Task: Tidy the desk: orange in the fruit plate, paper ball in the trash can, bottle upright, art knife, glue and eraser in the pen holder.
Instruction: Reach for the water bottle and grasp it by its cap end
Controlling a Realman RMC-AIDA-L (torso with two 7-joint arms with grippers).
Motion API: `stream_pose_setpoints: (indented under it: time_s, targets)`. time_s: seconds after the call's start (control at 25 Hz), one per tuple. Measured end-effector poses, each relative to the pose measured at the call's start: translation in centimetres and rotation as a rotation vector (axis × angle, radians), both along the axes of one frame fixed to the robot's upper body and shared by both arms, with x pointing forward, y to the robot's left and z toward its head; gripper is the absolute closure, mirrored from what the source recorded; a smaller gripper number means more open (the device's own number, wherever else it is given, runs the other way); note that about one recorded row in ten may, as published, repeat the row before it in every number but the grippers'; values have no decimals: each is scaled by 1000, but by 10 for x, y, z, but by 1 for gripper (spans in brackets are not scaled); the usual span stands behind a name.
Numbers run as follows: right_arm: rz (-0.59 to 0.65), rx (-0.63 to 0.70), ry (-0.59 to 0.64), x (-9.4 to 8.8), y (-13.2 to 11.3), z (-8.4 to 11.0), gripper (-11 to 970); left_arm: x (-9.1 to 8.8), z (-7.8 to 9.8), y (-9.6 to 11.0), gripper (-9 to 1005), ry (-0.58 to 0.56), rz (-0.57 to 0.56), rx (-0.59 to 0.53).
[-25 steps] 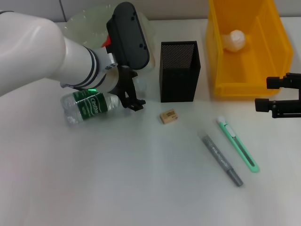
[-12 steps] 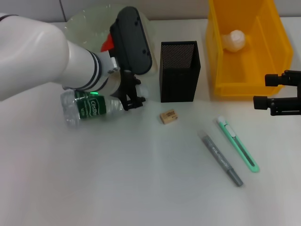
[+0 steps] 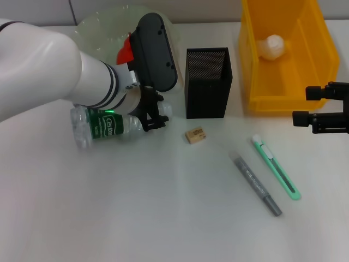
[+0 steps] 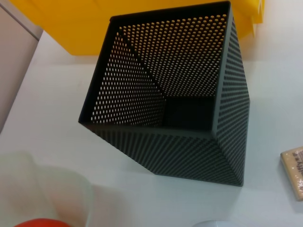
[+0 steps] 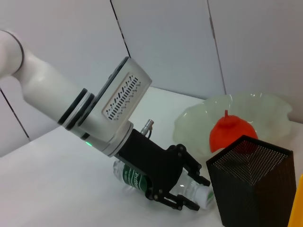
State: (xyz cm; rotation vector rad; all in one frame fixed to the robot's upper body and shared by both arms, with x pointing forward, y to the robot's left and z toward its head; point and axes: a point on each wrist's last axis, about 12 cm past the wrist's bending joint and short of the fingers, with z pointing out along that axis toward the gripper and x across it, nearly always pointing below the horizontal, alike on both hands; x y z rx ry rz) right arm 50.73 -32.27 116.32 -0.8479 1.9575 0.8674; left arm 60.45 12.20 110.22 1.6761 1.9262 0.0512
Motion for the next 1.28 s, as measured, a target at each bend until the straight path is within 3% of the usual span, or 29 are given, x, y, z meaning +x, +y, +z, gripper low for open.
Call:
stream_pose_setpoints:
  time_s: [0.36,1.0,1.28]
  targets:
    - [1,4,1,1,1,0,127,-1,4,-2,463,-15,2,-13]
    - [4,-7,7,1,1,-1,127,-2,1,0,395,-27,-5,22]
    - [3,-6,7,1,1,-1,128,-2,1,0,421,-35,-3,30]
